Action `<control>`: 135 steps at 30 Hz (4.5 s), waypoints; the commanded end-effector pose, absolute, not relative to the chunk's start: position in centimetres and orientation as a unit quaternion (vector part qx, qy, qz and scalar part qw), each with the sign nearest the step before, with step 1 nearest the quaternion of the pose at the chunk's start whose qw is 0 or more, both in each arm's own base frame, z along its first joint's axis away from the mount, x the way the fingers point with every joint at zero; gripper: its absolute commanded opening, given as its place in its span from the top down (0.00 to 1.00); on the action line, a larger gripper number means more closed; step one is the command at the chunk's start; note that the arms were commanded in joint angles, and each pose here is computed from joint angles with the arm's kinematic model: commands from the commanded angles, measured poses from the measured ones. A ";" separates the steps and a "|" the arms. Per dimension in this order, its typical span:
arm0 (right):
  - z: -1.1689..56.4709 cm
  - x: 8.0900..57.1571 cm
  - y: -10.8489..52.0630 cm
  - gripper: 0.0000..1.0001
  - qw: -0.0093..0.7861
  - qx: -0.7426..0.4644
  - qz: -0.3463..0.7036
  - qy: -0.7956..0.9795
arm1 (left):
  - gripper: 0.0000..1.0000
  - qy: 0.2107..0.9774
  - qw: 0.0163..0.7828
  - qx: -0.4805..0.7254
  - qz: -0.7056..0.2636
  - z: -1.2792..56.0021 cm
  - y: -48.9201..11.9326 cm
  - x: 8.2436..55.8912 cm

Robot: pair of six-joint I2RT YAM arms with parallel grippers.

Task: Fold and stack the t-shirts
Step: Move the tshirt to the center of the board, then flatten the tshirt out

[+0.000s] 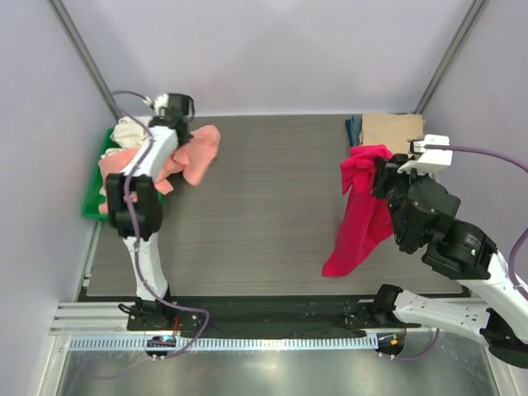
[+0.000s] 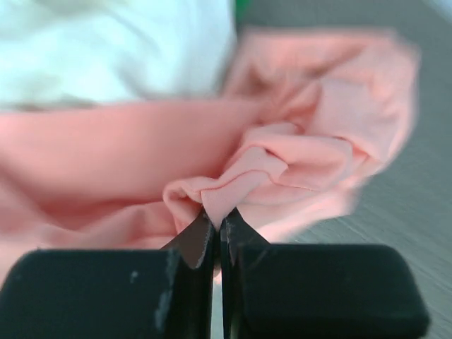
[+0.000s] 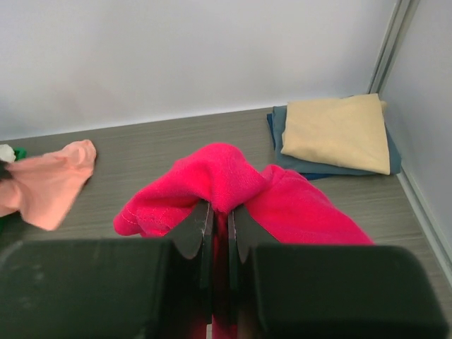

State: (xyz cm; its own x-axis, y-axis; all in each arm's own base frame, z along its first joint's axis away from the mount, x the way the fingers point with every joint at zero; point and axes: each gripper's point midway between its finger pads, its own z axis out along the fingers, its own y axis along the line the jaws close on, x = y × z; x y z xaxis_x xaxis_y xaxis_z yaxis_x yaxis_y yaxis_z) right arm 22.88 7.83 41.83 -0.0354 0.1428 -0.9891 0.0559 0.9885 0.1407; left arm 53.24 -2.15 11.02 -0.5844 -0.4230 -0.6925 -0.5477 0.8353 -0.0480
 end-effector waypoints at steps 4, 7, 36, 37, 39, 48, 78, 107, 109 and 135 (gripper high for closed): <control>42.8 23.0 9.4 0.92 0.695 0.085 0.090 0.708 | 1.00 0.778 0.498 -0.343 0.169 30.3 8.8 47.1; 42.9 22.7 9.3 0.92 0.695 0.087 0.103 0.706 | 1.00 0.768 0.479 -0.373 0.204 29.8 12.9 44.2; 43.2 28.8 25.1 0.99 0.637 -0.094 0.196 0.739 | 0.01 0.867 0.423 -0.262 0.000 24.3 2.2 34.5; 44.8 29.1 26.3 0.99 0.642 -0.110 0.214 0.728 | 0.02 0.867 0.425 -0.260 -0.012 23.9 1.8 34.0; 51.3 29.8 27.9 0.99 0.678 -0.111 0.251 0.681 | 0.01 0.856 0.447 -0.259 -0.023 24.3 1.7 32.6; 57.4 28.9 20.4 0.99 0.740 0.010 0.235 0.630 | 0.00 0.858 0.455 -0.237 -0.029 24.6 1.3 27.7; 13.5 34.5 25.6 0.01 0.347 -0.079 0.136 0.925 | 0.01 0.894 0.392 -0.190 -0.105 18.3 -2.3 25.3; 5.2 41.5 28.1 0.78 0.290 -0.157 -0.007 0.944 | 0.01 0.894 0.392 -0.184 -0.118 18.3 -2.7 25.4; 5.5 41.5 28.1 0.90 0.293 -0.158 -0.010 0.943 | 0.01 0.893 0.393 -0.184 -0.118 18.3 -2.7 25.4; 37.9 35.4 20.8 0.99 0.532 -0.057 0.083 0.840 | 0.06 0.891 0.390 -0.204 -0.109 18.3 -2.3 25.4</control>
State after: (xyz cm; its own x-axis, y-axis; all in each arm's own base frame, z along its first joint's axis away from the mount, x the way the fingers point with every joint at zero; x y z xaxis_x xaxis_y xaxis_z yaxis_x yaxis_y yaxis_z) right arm 37.67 23.13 35.76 -0.4625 -0.0572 -0.8848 -0.2224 0.9735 0.0533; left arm 24.63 -2.51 17.73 -0.6365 -0.4376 -0.6351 -0.2744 0.8980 -0.3438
